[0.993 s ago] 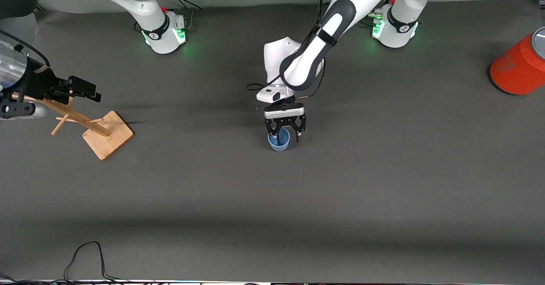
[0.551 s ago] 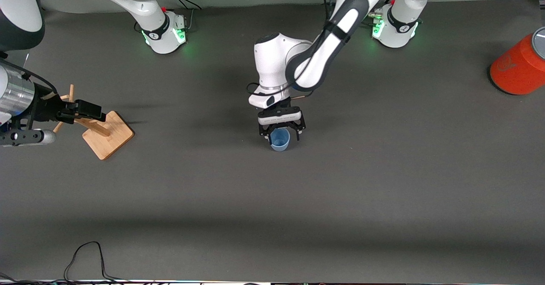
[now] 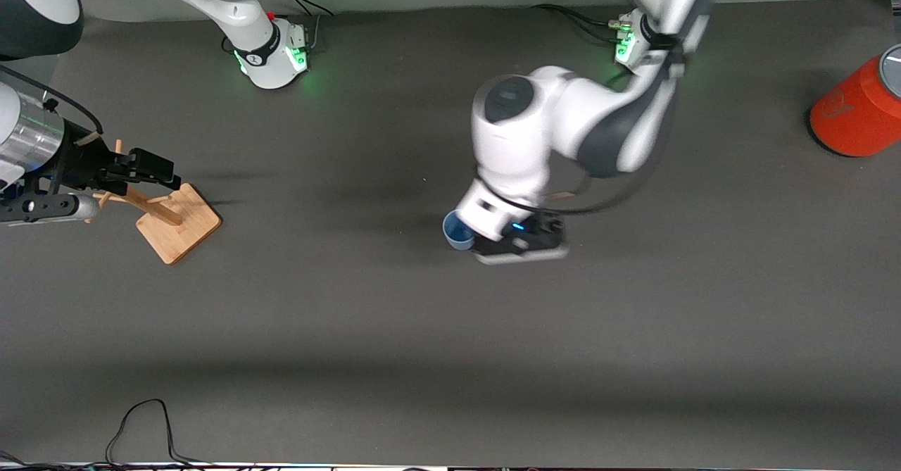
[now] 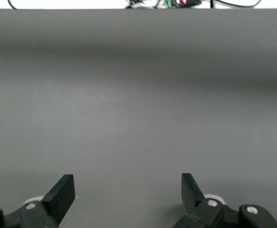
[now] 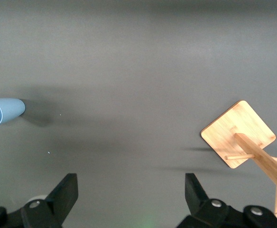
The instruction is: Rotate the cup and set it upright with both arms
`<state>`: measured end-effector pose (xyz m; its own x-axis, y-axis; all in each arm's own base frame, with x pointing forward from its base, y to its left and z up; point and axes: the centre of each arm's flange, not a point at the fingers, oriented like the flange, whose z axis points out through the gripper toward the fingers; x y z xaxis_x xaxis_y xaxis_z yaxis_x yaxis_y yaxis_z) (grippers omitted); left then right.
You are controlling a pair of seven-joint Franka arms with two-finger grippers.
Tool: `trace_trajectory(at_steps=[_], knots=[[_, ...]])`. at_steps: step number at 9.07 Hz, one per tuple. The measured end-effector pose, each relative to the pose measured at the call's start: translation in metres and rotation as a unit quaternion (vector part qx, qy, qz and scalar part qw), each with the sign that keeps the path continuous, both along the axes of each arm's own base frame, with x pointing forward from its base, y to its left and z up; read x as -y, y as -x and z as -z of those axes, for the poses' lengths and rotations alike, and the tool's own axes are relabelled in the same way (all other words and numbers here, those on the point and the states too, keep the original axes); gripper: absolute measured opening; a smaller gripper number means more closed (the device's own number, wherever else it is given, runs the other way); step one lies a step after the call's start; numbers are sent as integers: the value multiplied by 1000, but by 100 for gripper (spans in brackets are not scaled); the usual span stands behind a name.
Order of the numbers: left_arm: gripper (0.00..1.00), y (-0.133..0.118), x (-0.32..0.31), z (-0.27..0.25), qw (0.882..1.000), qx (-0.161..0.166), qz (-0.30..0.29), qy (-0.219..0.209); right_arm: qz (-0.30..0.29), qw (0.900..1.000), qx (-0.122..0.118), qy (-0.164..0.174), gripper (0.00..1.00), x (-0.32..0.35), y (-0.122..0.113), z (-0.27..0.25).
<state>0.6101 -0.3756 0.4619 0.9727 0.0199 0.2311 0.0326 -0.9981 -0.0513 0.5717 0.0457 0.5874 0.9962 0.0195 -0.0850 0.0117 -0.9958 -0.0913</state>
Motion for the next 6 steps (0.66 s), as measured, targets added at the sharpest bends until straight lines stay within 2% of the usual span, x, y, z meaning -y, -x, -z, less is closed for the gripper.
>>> trace_trajectory(at_steps=[1, 2, 3, 6], knots=[[100, -13, -53, -34, 999, -25, 29, 7, 2, 1000, 0, 2, 100, 1, 0, 0], [100, -14, -110, -70, 998, -46, 43, 11, 7, 1000, 0, 3, 100, 7, 0, 0], [100, 0, -164, -102, 997, -64, 42, 14, 12, 1000, 0, 4, 100, 12, -1, 0], [100, 82, -272, -151, 990, -118, 73, -13, 13, 1000, 2, 3, 100, 13, 0, -2]])
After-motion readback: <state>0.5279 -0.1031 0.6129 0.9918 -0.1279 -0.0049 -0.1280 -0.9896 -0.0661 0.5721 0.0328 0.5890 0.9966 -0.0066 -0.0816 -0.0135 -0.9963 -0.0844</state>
